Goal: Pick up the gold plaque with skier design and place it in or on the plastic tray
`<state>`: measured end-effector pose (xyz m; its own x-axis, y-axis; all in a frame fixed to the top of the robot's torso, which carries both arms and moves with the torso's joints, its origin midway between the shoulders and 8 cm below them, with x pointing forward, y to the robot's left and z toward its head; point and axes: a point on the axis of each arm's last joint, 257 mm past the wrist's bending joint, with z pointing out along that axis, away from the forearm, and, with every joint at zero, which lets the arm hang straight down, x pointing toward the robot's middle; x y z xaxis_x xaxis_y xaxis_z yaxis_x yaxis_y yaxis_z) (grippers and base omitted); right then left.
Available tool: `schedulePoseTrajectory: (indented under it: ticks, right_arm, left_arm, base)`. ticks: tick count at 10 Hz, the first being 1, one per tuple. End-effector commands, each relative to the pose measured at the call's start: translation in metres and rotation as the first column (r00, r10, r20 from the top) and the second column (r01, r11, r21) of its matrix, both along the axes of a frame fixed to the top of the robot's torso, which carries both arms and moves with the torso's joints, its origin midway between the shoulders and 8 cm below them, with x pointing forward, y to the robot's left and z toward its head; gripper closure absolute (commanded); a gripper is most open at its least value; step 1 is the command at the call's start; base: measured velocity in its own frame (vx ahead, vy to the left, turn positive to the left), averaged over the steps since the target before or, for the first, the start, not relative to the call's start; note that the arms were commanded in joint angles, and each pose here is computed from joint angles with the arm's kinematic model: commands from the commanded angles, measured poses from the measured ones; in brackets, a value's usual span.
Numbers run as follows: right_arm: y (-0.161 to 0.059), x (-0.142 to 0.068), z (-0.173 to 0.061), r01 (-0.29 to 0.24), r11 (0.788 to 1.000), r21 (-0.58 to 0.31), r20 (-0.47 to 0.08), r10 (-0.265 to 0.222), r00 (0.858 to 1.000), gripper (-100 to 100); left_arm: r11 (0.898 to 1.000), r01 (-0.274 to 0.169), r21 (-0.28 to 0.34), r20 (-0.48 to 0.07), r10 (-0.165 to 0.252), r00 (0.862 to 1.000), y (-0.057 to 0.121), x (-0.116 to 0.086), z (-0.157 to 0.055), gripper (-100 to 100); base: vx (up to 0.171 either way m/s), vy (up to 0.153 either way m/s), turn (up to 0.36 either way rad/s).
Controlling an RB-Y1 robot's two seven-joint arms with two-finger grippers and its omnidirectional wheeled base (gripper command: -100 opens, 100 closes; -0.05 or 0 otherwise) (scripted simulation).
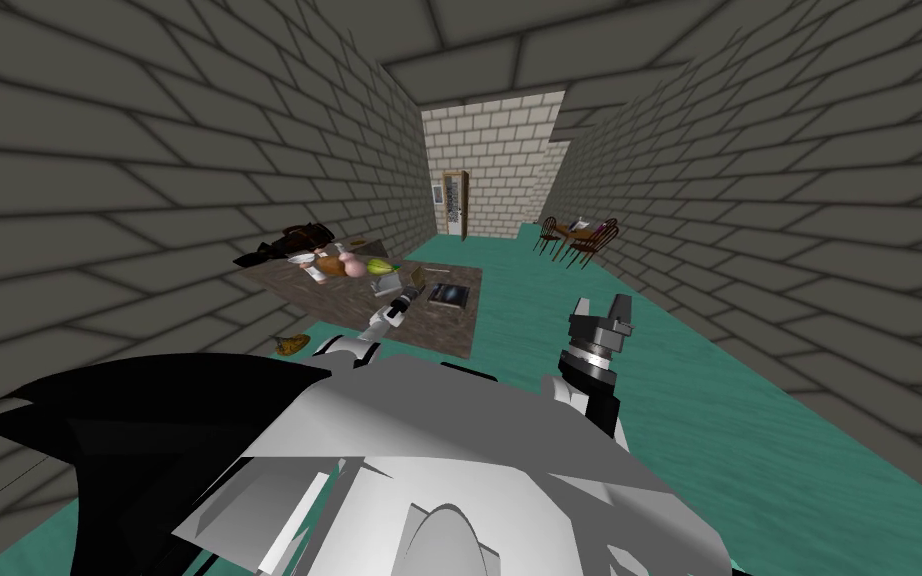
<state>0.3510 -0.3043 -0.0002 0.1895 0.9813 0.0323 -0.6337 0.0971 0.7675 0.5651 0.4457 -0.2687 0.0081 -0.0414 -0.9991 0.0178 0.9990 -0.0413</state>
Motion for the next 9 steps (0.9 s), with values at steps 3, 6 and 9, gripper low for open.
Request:
schedulePoseTrajectory:
  ticks: [3, 6, 9]
  right_arm:
    - [0.000, 0.000, 0.000, 0.000, 1.000, 0.000, 0.000, 0.000, 1.000, 0]
    - [0.000, 0.000, 0.000, 0.000, 1.000, 0.000, 0.000, 0.000, 1.000, 0]
    - [0.000, 0.000, 0.000, 0.000, 1.000, 0.000, 0.000, 0.000, 1.000, 0]
  left_arm:
    - [1.000, -0.027, -0.002, -0.005, 0.027, 1.000, 0.014, 0.012, 0.004, -100]
    - [1.000, -0.028, -0.002, -0.010, 0.028, 1.000, 0.014, 0.010, 0.001, 100]
    - [1.000, -0.029, 0.000, -0.009, 0.029, 1.000, 0.015, 0.010, 0.002, 100]
  base:
    - [-0.041, -0.024, -0.027]
    - [-0.009, -0.002, 0.003]
    - [0.000, 0.001, 0.004]
